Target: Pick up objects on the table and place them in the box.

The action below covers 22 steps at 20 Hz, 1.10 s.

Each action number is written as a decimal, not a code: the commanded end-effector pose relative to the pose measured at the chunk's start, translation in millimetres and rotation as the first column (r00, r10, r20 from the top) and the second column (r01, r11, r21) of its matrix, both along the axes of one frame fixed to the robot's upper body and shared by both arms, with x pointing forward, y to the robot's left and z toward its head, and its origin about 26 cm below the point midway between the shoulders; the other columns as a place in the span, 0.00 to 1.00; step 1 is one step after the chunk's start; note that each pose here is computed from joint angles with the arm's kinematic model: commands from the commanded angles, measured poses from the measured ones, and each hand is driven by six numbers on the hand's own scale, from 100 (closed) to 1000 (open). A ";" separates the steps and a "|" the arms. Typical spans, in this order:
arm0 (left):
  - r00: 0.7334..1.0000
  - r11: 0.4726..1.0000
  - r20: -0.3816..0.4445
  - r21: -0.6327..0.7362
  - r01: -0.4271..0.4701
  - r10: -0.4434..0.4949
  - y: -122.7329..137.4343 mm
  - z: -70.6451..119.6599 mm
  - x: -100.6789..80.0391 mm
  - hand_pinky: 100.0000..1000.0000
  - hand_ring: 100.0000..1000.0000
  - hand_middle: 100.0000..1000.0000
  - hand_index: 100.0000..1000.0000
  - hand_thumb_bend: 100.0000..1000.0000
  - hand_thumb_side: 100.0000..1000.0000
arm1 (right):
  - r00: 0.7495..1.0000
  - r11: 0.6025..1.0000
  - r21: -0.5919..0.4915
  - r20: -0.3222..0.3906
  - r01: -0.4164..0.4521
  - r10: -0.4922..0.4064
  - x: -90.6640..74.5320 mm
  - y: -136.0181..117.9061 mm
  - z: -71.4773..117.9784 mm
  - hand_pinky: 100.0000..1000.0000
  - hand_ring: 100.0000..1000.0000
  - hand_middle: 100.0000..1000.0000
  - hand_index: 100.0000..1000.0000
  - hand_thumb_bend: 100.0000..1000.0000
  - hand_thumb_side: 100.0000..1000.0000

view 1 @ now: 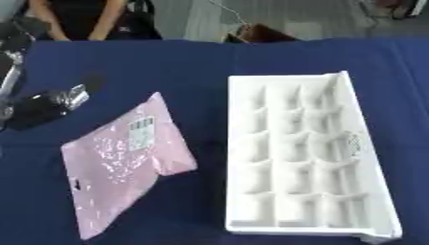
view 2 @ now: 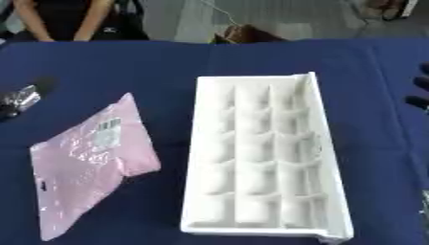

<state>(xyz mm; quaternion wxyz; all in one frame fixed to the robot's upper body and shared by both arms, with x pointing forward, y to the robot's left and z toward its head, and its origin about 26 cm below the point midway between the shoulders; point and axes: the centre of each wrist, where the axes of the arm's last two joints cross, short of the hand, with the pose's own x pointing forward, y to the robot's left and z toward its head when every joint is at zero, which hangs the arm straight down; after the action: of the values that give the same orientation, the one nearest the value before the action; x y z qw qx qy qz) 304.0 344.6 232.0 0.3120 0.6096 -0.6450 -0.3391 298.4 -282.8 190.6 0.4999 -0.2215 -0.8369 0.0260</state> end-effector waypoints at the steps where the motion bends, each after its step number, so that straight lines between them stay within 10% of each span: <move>1: 1.000 1.000 0.009 0.024 0.001 -0.001 3.9 10.4 -0.9 0.84 0.88 0.83 0.92 0.71 0.96 | 1.000 1.000 -0.012 0.025 -0.005 0.005 -2.4 0.7 6.7 0.72 0.83 0.82 0.93 0.00 0.89; 13: 0.944 0.989 -0.326 -0.146 -0.004 -0.045 25.5 -52.4 31.8 0.73 0.78 0.79 0.93 0.95 0.85 | 1.000 1.000 -0.009 0.027 -0.007 0.008 -2.3 1.2 7.2 0.72 0.83 0.82 0.93 0.00 0.89; 22: 0.933 0.983 -0.348 -0.179 0.029 -0.091 22.1 -63.7 37.0 0.74 0.82 0.82 0.93 0.95 0.88 | 1.000 1.000 -0.007 0.028 -0.009 0.009 -2.2 1.4 7.5 0.72 0.83 0.82 0.93 0.00 0.89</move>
<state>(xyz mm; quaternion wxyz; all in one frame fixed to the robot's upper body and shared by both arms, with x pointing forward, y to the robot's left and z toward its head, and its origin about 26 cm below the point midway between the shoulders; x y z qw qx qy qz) 340.7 364.8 158.3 0.4763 0.4833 -0.6175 -0.3978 298.5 -281.7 189.9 0.5018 -0.2187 -0.8365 0.0246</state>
